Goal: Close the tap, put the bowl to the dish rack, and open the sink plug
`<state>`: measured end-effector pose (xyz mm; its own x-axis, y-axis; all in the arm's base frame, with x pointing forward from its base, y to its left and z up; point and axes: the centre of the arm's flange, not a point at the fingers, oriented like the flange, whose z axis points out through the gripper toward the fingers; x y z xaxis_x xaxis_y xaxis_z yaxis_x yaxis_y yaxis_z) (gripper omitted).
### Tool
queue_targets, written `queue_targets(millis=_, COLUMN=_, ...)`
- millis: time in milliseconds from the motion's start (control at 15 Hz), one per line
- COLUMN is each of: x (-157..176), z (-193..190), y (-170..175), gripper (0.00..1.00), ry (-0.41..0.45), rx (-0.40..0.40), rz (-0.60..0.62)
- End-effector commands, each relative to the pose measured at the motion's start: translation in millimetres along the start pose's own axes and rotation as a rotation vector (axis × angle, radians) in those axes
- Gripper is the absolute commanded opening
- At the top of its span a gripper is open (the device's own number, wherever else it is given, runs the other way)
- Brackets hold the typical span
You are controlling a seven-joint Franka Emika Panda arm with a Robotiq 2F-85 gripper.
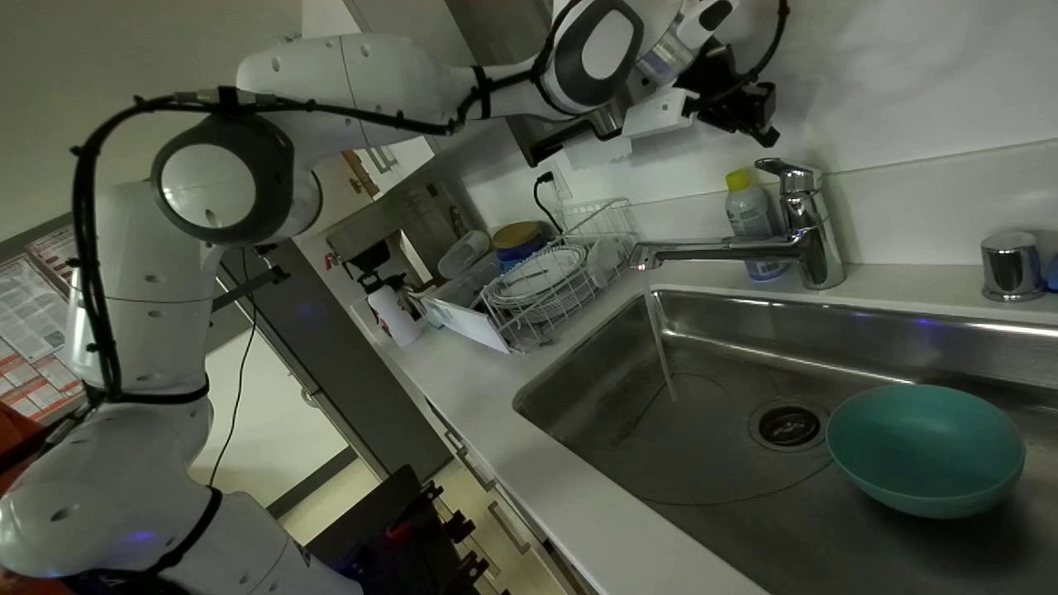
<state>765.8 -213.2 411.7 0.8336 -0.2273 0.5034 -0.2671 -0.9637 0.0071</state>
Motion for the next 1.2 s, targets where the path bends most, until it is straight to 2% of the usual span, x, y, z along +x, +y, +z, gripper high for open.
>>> queue_targets(millis=0, x=16, z=6, y=4, gripper=0.00, ry=-0.043, rx=0.030, rz=-0.010)
queue_targets(millis=267, x=15, z=11, y=6, gripper=0.00, ry=-0.111, rx=0.040, rz=-0.016)
queue_targets(millis=733, x=15, z=20, y=5, gripper=0.00, ry=-0.180, rx=0.042, rz=-0.018)
queue_targets(millis=1133, x=6, z=43, y=6, gripper=0.00, ry=-0.248, rx=0.024, rz=-0.013)
